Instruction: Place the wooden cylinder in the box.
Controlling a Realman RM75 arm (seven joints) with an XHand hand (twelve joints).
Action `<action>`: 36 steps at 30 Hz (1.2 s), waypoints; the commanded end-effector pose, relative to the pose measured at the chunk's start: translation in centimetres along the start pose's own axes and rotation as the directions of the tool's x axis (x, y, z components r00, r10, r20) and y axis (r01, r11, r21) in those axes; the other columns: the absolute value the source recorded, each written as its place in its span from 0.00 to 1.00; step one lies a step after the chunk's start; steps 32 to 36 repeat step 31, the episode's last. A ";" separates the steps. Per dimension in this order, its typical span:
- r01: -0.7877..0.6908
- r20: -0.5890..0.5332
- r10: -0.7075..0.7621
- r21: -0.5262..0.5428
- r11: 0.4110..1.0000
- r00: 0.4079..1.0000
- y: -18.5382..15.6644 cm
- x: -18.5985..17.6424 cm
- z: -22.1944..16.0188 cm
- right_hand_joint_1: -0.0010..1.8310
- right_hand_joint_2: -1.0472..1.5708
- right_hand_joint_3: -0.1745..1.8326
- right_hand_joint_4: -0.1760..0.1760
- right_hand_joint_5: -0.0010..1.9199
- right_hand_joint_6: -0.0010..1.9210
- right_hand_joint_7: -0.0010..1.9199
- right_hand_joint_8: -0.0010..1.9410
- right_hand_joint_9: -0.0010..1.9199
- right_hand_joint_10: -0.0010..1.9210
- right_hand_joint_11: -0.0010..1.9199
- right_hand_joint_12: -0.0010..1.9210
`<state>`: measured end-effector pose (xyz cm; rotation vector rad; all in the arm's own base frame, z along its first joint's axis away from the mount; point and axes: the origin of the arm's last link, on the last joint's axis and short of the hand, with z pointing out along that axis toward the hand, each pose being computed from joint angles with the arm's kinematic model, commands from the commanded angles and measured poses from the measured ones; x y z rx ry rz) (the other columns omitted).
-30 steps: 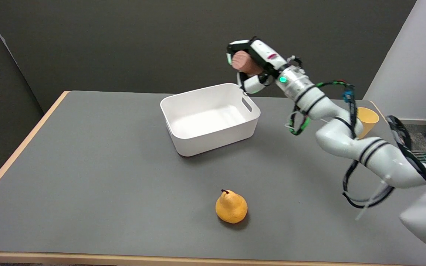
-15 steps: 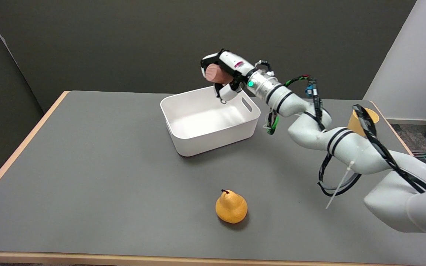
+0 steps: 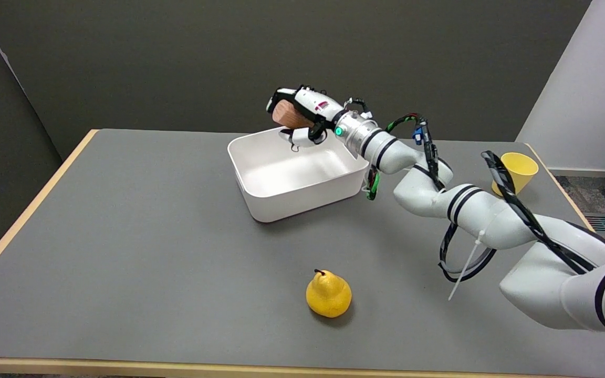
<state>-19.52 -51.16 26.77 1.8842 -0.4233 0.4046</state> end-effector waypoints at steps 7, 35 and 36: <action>-0.053 0.005 0.053 -0.005 0.999 0.999 0.2 -1.8 -1.7 0.28 0.62 0.57 0.60 0.05 0.22 0.02 0.06 0.00 0.15 0.00 0.46; -0.403 -0.553 0.401 0.127 0.907 0.730 6.1 7.4 -18.8 0.20 0.66 0.50 0.46 0.03 0.16 0.00 0.09 0.00 0.10 0.00 0.38; -0.403 -0.553 0.401 0.127 0.907 0.730 6.1 7.4 -18.8 0.20 0.66 0.50 0.46 0.03 0.16 0.00 0.09 0.00 0.10 0.00 0.38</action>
